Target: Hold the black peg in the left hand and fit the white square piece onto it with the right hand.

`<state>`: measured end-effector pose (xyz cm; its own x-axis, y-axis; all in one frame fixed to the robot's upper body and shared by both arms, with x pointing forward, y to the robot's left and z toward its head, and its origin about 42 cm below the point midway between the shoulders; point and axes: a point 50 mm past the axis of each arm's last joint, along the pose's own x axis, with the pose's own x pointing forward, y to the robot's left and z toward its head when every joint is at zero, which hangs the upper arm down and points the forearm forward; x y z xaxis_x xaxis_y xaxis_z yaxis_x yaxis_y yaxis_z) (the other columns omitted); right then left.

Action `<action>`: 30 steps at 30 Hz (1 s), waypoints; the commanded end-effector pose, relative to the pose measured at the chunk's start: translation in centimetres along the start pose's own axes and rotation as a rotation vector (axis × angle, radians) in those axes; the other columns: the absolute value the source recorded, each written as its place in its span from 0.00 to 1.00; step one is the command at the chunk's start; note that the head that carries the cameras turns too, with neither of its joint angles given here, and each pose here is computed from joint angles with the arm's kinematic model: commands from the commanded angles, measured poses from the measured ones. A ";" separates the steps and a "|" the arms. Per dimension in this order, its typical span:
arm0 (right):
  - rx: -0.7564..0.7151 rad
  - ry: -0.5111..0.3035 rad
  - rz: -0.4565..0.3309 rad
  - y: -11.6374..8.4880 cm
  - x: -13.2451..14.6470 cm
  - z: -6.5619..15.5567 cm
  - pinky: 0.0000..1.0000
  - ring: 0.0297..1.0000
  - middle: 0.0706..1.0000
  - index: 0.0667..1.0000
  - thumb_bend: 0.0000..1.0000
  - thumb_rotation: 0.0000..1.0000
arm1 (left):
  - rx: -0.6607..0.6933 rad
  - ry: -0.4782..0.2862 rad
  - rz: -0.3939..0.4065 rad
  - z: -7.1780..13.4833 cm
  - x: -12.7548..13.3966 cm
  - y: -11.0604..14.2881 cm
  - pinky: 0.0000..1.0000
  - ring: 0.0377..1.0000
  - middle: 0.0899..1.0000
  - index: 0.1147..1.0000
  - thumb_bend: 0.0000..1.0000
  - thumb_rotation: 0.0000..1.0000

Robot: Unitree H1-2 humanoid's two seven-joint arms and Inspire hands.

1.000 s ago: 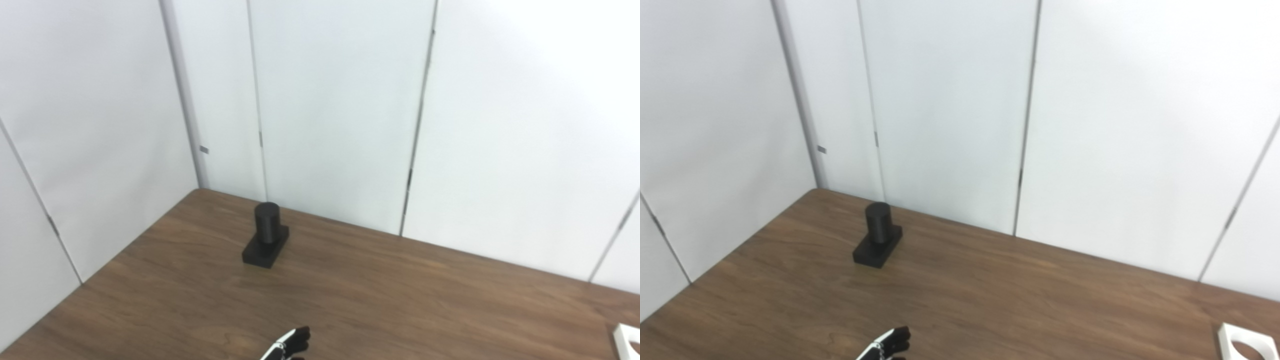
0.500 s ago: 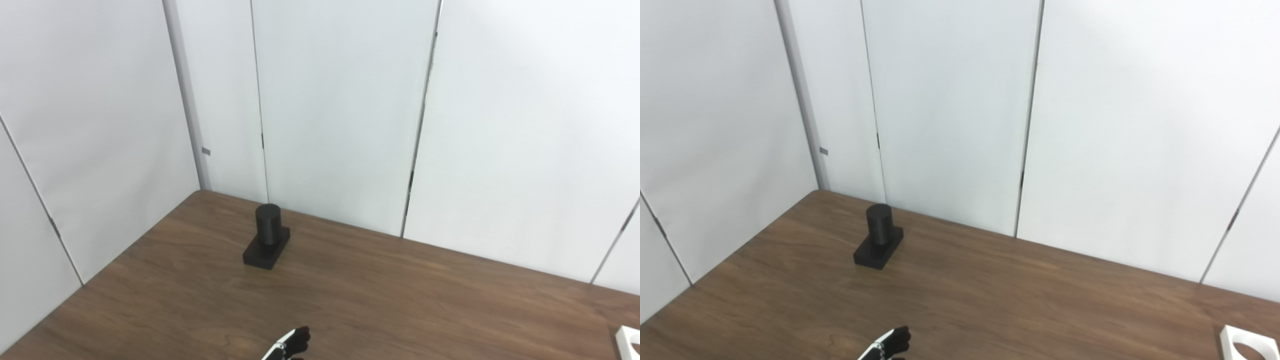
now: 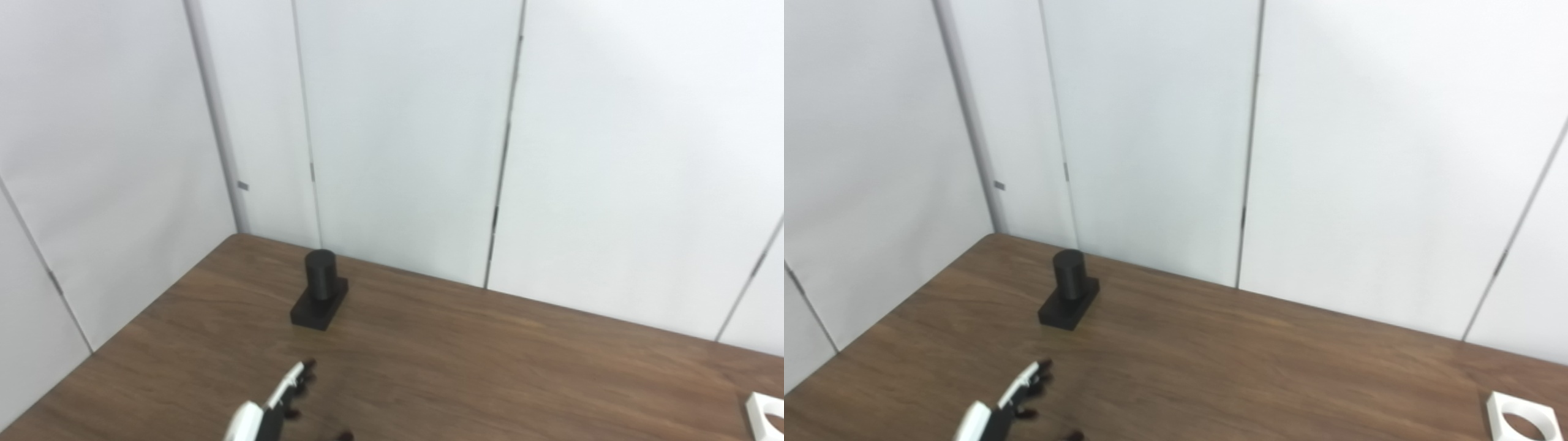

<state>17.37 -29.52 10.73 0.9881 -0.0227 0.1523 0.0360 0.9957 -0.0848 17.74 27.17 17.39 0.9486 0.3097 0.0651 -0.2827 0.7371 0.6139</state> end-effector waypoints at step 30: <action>0.062 0.036 0.014 0.8 -1.1 0.4 1.00 1.00 0.98 1.00 0.66 0.96 | 0.629 0.104 0.194 0.6 16.0 -0.9 0.91 0.96 0.95 0.89 0.87 0.70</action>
<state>16.59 -29.12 10.81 0.9939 -0.0135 0.1090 0.0183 0.9989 -0.0432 31.91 30.95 16.33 0.8711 0.4860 0.0705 -0.1987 0.2176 0.9556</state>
